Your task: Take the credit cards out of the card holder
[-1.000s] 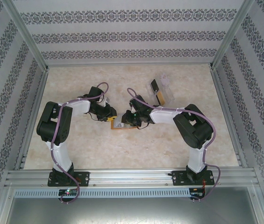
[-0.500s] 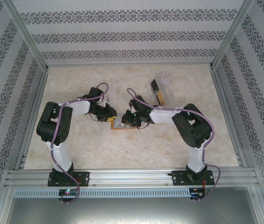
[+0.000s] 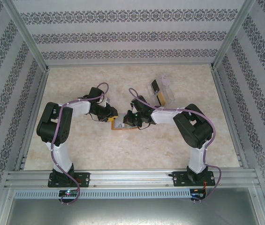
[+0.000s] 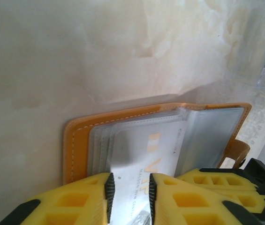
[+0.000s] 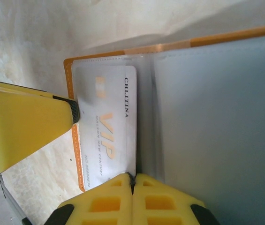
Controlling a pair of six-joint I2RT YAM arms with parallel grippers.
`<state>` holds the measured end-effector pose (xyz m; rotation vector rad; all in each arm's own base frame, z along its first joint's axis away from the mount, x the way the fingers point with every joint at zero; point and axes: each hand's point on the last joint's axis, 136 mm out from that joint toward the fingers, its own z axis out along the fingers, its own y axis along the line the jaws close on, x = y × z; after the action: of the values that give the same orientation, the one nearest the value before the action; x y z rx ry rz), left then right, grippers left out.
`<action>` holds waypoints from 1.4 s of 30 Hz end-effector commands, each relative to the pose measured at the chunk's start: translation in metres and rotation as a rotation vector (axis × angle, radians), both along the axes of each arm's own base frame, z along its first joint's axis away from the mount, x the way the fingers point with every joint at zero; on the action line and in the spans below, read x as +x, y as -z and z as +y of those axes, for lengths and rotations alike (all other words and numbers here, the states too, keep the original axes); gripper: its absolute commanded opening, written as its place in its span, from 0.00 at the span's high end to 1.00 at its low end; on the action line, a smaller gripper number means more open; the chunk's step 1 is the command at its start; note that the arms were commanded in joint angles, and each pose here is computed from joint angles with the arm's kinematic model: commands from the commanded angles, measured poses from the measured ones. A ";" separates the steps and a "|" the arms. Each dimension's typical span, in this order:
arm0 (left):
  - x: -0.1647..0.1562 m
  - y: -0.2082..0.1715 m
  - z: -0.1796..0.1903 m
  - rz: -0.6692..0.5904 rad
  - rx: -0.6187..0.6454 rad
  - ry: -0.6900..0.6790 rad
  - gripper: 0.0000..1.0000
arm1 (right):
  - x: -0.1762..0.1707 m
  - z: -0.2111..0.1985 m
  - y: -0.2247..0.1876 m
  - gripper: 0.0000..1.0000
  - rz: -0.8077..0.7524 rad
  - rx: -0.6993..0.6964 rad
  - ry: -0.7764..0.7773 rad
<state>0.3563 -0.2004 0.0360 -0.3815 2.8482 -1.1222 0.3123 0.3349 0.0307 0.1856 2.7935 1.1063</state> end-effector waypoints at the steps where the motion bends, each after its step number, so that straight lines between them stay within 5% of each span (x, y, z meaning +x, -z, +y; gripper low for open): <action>1: 0.001 -0.002 0.001 0.013 0.030 0.002 0.68 | -0.001 -0.015 0.001 1.00 -0.006 -0.025 0.031; 15: 0.004 -0.024 -0.010 -0.047 -0.038 0.044 0.76 | -0.004 -0.020 0.003 1.00 0.003 -0.024 0.016; 31: -0.017 0.027 0.000 0.081 0.074 0.025 0.83 | -0.004 -0.032 0.010 1.00 0.009 -0.065 0.024; 42: -0.017 0.029 0.001 0.083 0.085 0.034 0.83 | -0.004 -0.031 0.006 0.97 0.013 -0.030 0.013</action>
<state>0.3530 -0.2082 0.0295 -0.3634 2.8866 -1.1167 0.3123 0.3058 0.0291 0.2220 2.7837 1.0804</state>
